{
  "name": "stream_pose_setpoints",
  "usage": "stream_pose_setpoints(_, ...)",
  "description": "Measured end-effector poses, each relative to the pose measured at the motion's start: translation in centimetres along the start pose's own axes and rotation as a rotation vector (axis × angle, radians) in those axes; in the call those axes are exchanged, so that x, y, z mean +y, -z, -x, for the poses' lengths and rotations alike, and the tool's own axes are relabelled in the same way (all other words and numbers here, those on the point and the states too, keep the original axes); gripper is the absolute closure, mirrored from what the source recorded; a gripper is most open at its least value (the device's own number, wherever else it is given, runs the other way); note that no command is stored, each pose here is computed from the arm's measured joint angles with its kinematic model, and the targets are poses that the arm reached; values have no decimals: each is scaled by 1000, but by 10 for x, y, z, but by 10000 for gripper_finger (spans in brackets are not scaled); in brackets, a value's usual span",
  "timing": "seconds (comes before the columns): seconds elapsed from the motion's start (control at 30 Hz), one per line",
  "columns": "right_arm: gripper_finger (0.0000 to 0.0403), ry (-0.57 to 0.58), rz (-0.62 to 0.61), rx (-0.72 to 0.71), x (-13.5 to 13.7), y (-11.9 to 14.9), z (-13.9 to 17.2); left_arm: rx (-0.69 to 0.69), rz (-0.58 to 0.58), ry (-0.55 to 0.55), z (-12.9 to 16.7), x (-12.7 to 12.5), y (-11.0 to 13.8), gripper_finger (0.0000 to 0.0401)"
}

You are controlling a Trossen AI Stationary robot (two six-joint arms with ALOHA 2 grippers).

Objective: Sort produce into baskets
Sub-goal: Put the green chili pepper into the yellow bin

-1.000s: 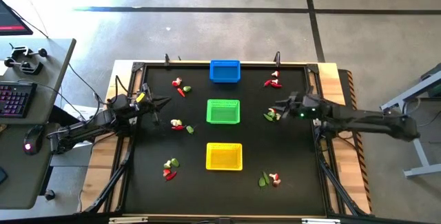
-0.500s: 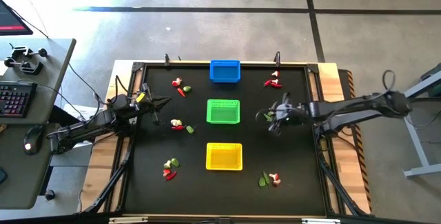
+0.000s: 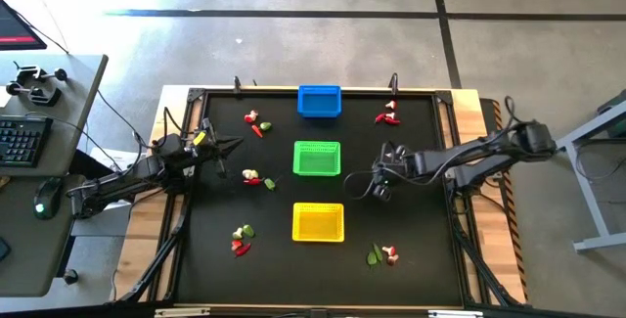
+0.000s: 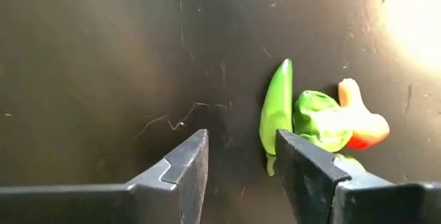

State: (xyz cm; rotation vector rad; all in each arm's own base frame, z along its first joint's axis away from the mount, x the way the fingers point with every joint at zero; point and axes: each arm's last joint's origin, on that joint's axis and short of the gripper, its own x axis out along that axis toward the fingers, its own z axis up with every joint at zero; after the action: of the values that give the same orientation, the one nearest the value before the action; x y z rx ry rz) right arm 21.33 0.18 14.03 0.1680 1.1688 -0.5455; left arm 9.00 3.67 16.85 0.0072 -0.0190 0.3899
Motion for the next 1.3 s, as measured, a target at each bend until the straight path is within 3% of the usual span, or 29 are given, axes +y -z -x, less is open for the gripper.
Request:
stream_pose_setpoints(0.9, 242, 84, 49, 85, -2, -14, 0, 0, 0, 0, 0, 0, 0, 401)
stream_pose_setpoints(1.3, 242, -2, 28, 113, -13, -22, -6, 0, 0, 0, 0, 0, 0, 401)
